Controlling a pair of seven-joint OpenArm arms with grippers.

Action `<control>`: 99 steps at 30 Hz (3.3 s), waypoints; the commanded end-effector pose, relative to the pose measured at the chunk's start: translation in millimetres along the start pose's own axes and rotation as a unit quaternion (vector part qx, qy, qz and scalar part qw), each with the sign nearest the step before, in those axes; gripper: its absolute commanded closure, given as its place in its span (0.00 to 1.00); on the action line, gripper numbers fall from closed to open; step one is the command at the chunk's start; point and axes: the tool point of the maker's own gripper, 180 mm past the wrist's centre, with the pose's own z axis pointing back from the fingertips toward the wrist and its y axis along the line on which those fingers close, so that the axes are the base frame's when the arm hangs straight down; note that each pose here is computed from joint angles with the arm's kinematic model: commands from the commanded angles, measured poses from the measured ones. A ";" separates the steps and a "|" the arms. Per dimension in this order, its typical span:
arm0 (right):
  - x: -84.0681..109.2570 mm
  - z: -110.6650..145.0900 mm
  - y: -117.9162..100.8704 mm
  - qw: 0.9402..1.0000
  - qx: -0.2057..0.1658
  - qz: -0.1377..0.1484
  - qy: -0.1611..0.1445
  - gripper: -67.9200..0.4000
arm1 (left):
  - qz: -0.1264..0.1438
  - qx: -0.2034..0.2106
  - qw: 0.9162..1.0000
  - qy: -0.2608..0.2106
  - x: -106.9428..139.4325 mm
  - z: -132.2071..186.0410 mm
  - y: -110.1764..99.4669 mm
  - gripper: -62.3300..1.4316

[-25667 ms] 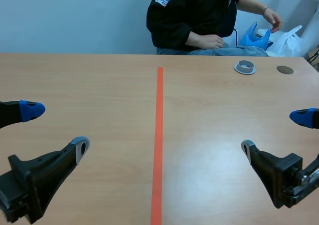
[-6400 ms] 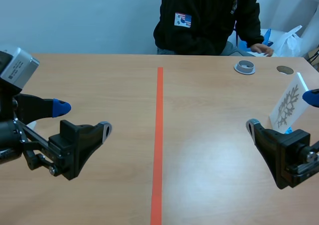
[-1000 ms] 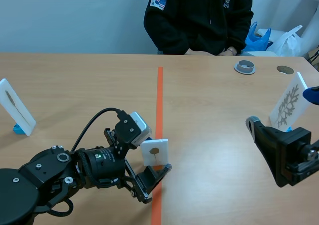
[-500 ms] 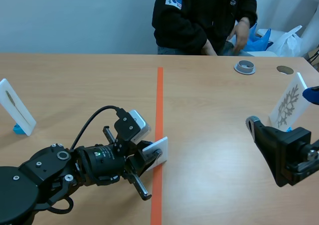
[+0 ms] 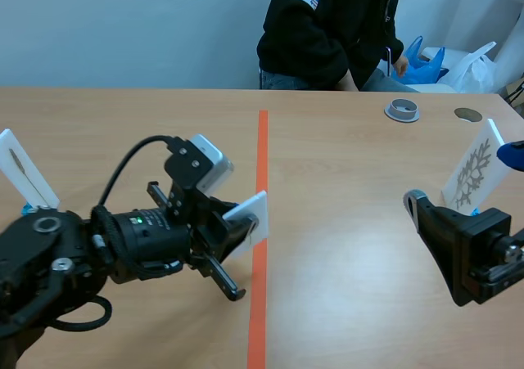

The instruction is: Sort the leaf by its shape. The table is split by an orange tape line. A compound leaf with several leaflets goes to the left side, a simple leaf with one blade goes to the right side. Return to the home posture when a red brick is placed on the table.

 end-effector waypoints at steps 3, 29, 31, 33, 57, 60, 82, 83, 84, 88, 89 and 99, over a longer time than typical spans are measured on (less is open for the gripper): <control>7.9 -0.9 -4.0 1.000 -0.004 0.003 -0.015 0.00 | 0.031 0.036 0.999 -0.020 10.2 23.2 12.6 0.91; 19.7 -6.9 -10.2 0.999 -0.010 0.013 -0.034 0.00 | 0.142 0.366 0.920 -0.007 -50.7 177.4 170.4 0.91; 19.7 -6.9 -10.2 0.999 -0.010 0.013 -0.034 0.00 | 0.152 0.373 0.915 -0.003 -59.2 177.1 177.3 0.91; 19.7 -6.9 -10.2 0.999 -0.010 0.013 -0.034 0.00 | 0.161 0.379 0.911 -0.002 -66.2 175.7 184.1 0.91; 19.6 -6.9 -10.3 0.999 -0.010 0.013 -0.033 0.00 | 0.186 0.420 0.888 0.034 -111.8 177.8 210.7 0.69; 19.6 -6.9 -10.3 0.999 -0.010 0.013 -0.033 0.00 | 0.182 0.421 0.888 0.036 -111.5 179.4 212.1 0.49; 19.6 -6.9 -10.3 0.999 -0.010 0.013 -0.033 0.00 | 0.110 0.304 0.946 0.024 -49.5 181.7 147.2 0.00; 19.6 -6.9 -10.3 0.999 -0.010 0.013 -0.033 0.00 | 0.108 0.291 0.950 0.023 -44.4 180.1 138.2 0.00; 19.6 -6.9 -10.3 0.999 -0.010 0.013 -0.033 0.00 | 0.105 0.276 0.955 0.020 -38.5 178.1 129.4 0.00; 19.6 -6.9 -10.3 0.999 -0.010 0.013 -0.033 0.00 | 0.095 0.217 0.972 0.008 -16.1 170.5 95.0 0.00; 19.6 -6.9 -10.3 0.999 -0.010 0.013 -0.033 0.00 | 0.090 0.202 0.975 0.006 -11.2 168.7 86.5 0.00; 14.5 -6.8 -10.0 1.000 -0.010 0.012 -0.020 0.00 | 0.109 0.101 0.988 -0.029 19.4 140.4 21.9 0.00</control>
